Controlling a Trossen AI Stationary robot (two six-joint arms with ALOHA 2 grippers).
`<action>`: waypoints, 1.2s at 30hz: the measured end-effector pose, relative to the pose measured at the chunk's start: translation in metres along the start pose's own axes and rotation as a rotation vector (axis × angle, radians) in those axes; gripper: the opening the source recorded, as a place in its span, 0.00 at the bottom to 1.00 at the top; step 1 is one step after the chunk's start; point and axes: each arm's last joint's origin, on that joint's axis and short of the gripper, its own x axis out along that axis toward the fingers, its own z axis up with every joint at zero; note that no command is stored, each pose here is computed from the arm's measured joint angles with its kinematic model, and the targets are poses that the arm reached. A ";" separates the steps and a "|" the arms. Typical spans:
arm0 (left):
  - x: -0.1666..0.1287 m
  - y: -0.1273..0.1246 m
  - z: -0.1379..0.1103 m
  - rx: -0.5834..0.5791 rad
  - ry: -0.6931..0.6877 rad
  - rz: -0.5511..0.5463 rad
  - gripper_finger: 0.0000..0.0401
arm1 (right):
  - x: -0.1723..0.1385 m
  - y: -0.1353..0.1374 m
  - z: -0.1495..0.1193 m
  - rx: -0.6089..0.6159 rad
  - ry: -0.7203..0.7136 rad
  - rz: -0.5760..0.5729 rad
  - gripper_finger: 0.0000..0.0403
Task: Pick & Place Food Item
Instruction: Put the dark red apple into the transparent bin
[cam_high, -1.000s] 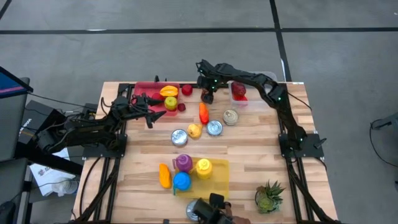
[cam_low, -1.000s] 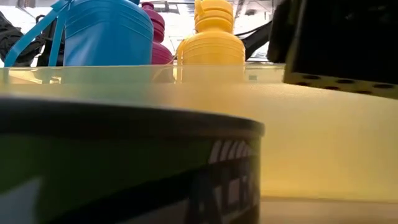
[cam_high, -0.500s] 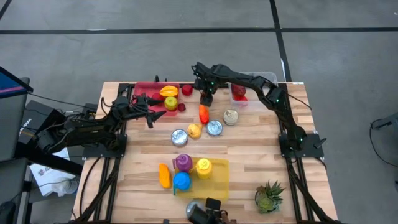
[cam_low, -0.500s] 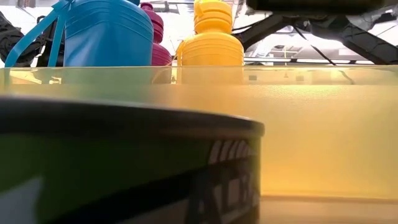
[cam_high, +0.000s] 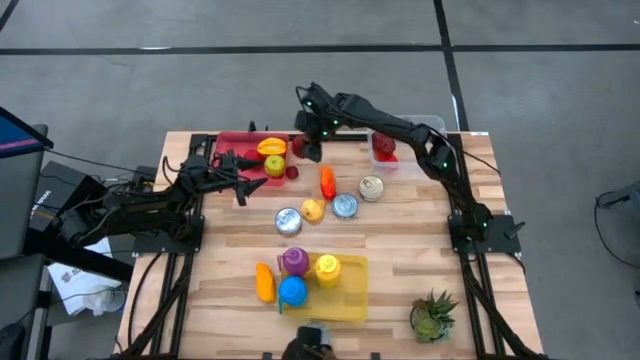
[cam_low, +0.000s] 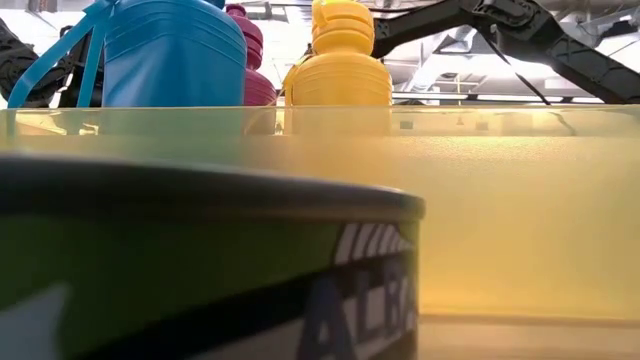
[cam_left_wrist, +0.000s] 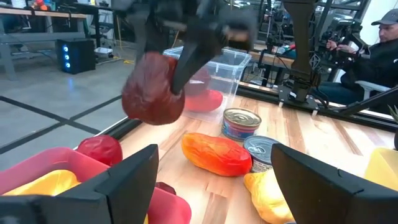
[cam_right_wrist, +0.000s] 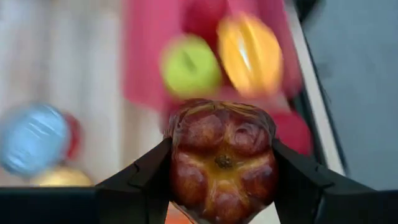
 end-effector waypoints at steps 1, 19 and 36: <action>0.000 0.000 0.000 0.004 0.000 0.000 0.76 | 0.000 0.002 0.005 -0.005 -0.048 0.028 0.51; -0.003 -0.001 -0.004 0.027 -0.004 -0.001 0.76 | -0.031 0.017 0.083 -0.175 -0.880 0.051 0.51; -0.003 -0.001 -0.005 0.024 0.003 -0.001 0.76 | -0.019 0.048 0.050 -0.198 -1.653 0.069 0.51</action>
